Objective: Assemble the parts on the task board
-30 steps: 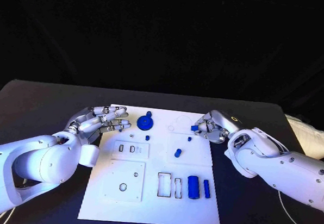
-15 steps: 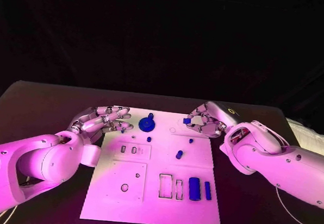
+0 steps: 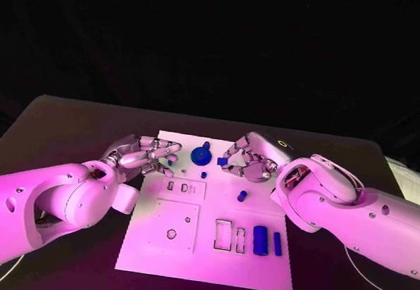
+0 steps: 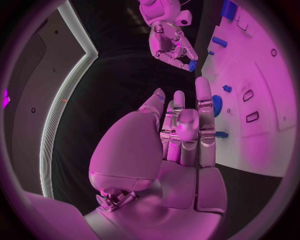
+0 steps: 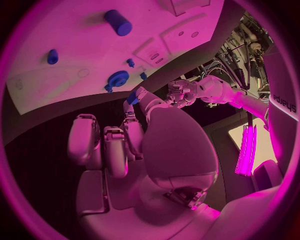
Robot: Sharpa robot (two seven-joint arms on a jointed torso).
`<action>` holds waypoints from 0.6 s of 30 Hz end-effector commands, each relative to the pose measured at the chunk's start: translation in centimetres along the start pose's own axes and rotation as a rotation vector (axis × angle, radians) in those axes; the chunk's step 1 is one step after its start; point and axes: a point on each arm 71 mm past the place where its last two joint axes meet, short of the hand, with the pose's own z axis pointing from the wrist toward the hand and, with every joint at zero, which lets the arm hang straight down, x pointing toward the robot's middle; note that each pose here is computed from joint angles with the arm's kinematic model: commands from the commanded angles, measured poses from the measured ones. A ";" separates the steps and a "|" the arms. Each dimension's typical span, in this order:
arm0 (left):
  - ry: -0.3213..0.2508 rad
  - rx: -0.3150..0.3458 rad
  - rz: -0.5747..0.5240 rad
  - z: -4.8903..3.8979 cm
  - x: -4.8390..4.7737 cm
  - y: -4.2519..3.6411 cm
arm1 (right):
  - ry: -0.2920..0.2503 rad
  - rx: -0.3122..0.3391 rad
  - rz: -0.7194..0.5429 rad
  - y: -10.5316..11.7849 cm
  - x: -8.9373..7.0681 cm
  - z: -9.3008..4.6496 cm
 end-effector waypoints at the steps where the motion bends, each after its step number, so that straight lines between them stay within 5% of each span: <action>1: 0.007 -0.060 0.132 -0.20 0.13 0.33 | 0.070 0.014 -0.046 0.9 1.0 -0.1; 18: 0.001 -0.128 0.431 -0.92 0.66 0.55 | 0.081 -0.053 -0.049 4.1 2.7 -0.5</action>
